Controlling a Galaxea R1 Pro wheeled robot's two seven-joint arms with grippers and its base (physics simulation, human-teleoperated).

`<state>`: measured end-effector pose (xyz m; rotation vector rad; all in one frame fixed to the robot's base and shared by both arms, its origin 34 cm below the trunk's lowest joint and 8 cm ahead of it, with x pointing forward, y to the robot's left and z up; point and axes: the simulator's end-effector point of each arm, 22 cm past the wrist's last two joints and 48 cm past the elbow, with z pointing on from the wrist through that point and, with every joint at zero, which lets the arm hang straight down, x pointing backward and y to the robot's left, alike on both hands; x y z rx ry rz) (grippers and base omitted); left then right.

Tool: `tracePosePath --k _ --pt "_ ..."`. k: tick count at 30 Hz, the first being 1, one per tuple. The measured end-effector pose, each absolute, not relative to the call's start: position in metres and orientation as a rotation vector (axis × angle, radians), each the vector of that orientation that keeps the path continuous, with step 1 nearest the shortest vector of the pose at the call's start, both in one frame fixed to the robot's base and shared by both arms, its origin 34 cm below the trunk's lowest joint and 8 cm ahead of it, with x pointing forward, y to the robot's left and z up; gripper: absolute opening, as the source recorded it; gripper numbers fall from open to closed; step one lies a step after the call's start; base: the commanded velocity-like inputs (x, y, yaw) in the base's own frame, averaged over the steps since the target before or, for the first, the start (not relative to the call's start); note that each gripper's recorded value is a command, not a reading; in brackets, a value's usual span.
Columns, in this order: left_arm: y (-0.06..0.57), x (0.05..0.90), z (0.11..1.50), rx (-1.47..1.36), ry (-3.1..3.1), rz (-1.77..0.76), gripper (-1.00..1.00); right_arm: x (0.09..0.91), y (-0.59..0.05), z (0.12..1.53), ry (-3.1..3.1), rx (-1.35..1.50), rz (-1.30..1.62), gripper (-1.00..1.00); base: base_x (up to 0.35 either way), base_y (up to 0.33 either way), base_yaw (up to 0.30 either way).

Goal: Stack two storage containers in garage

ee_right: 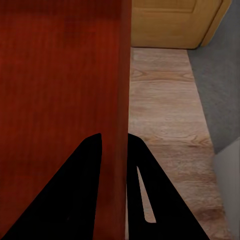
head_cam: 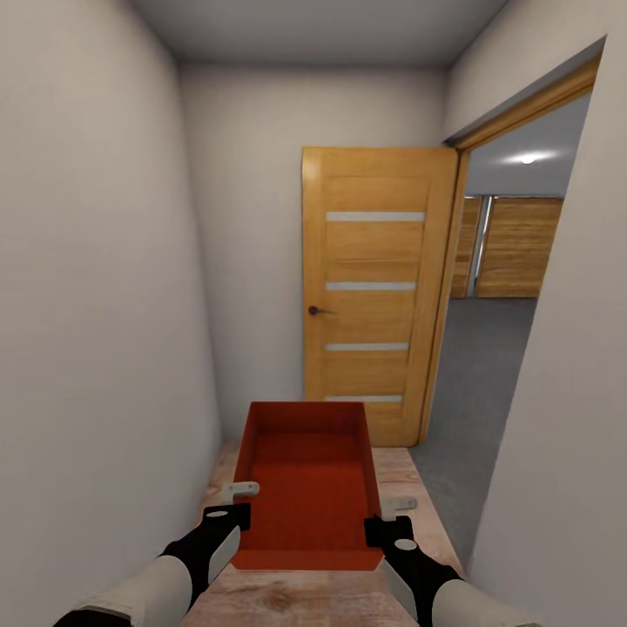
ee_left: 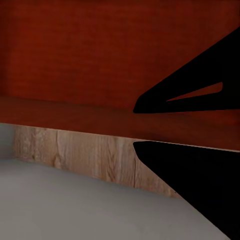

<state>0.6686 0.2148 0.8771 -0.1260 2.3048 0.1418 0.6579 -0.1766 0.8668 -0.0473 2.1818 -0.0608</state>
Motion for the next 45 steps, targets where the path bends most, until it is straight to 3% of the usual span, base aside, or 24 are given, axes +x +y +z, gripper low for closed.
tracePosePath --k 21,45 --pt "0.2141 0.6694 0.8785 -0.124 2.304 0.145 -1.0 0.6582 -0.1771 0.8668 2.181 -0.044 -0.057 -1.0 0.315 0.029 0.0" --pt "0.2151 0.6686 0.8769 -0.128 2.312 0.146 -1.0 0.6578 -0.1762 0.8655 2.188 -0.046 -0.057 -1.0 0.017 0.006 -0.246"
